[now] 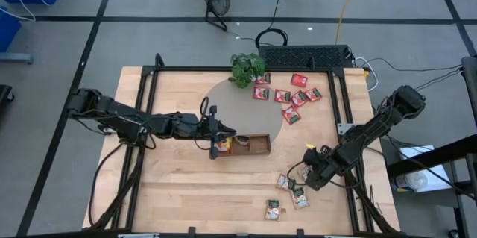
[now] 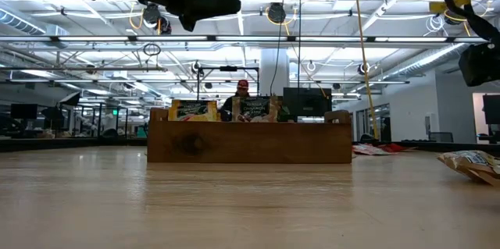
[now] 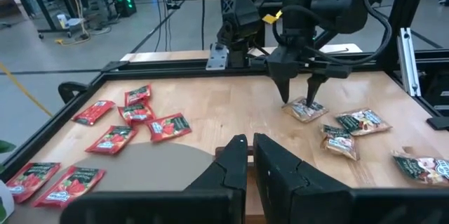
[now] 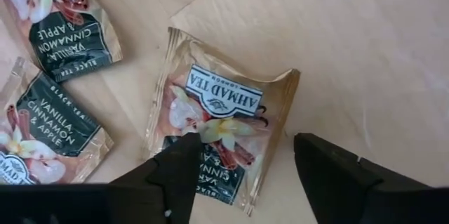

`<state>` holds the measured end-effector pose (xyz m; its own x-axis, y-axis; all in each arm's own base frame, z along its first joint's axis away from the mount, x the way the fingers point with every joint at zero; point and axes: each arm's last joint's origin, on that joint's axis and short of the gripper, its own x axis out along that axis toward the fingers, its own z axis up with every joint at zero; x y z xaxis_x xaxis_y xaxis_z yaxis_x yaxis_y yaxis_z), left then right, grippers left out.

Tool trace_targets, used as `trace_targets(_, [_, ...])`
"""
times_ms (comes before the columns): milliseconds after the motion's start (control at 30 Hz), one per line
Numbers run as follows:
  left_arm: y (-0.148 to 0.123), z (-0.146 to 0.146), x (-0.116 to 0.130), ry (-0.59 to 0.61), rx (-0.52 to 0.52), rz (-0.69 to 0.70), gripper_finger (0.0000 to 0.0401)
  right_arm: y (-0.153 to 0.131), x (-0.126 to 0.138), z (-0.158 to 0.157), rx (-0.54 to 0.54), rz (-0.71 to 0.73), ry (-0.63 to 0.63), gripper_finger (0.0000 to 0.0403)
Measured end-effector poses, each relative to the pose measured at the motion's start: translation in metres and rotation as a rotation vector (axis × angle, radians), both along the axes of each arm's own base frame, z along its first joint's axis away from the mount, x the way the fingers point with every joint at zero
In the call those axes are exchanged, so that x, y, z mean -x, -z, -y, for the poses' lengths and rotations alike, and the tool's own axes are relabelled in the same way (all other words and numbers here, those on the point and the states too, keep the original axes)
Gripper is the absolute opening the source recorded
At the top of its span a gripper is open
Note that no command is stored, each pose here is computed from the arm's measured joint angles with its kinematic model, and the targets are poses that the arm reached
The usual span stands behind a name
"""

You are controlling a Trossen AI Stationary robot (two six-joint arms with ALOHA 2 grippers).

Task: Pick & Place Tea
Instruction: Put the brown tea bag into the middle slot of the wooden organizer

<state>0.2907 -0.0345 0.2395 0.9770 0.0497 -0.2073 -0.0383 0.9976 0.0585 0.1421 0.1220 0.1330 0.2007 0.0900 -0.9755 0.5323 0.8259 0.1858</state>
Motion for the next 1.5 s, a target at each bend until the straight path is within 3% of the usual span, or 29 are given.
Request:
trace_targets(167, [0.000, 0.000, 0.000, 0.000, 0.000, 0.000, 0.0033, 0.010, 0.007, 0.006, 0.019, -0.026, 0.018, 0.0157])
trace_targets(367, [0.000, 0.000, 0.000, 0.001, 0.000, -0.001, 0.0033, 0.025, 0.017, 0.014, 0.048, -0.022, 0.059, 0.0031])
trace_targets(433, [0.000, 0.000, 0.000, 0.001, 0.000, -0.001, 0.0033, 0.028, 0.019, 0.015, 0.062, -0.005, 0.053, 0.0010])
trace_targets(667, [0.000, 0.000, 0.000, 0.001, 0.000, 0.002, 0.0033, 0.014, 0.008, 0.006, 0.165, 0.192, 0.001, 0.0000])
trace_targets(800, [-0.002, 0.000, -0.001, 0.001, 0.002, 0.020, 0.0033, -0.004, 0.000, 0.004, 0.328, 0.364, -0.037, 0.0000])
trace_targets(1067, [-0.003, 0.000, -0.001, 0.001, 0.003, 0.031, 0.0033, -0.029, -0.017, -0.011, 0.503, 0.695, -0.121, 0.0000])
trace_targets(1300, [-0.003, 0.000, -0.001, 0.001, 0.003, 0.031, 0.0033, -0.038, -0.024, -0.009, 0.764, 0.801, -0.154, 0.0000])
trace_targets(1500, [-0.004, -0.002, -0.001, -0.001, -0.024, 0.035, 0.0033, -0.032, -0.039, 0.004, 0.886, 0.877, -0.084, 0.0000])
